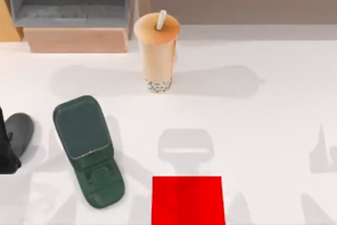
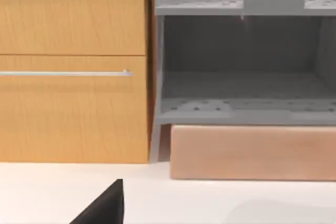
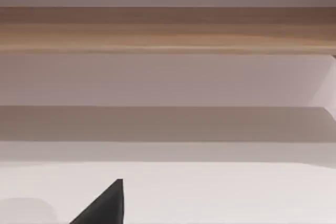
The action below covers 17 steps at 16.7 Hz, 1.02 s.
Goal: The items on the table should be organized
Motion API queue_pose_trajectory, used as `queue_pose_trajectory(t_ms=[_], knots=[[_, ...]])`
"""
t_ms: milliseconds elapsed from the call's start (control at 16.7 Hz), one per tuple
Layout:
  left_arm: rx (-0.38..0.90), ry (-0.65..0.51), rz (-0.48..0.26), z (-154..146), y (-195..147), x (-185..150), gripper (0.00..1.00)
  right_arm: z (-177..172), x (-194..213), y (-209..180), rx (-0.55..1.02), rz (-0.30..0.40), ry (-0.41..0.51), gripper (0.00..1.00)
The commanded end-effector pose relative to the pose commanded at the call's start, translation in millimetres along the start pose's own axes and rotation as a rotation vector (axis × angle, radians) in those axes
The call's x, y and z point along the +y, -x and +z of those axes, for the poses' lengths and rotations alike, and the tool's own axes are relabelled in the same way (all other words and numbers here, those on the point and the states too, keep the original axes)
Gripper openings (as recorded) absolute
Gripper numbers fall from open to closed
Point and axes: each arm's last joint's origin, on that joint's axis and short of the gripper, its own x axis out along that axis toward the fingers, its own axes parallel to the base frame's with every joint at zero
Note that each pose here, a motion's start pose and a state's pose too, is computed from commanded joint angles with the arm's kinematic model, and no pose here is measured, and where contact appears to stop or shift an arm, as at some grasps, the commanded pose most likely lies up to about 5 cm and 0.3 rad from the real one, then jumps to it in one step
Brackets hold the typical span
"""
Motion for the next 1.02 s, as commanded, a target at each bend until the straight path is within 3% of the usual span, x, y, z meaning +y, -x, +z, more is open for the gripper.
queue_pose_trajectory(t_ms=[240,480,720,1020], knots=[[0.026,-0.002,-0.001,5.7,-0.2,0.0,1.00,0.0,0.0,0.0,0.000,0.000,0.000,1.00],[0.184,-0.016,-0.002,35.3,-6.2,0.4,1.00,0.0,0.0,0.0,0.000,0.000,0.000,1.00],[0.489,-0.035,-0.003,68.8,-36.4,1.8,1.00,0.0,0.0,0.0,0.000,0.000,0.000,1.00],[0.962,-0.054,-0.018,80.9,-111.8,5.1,1.00,0.0,0.0,0.0,0.000,0.000,0.000,1.00]])
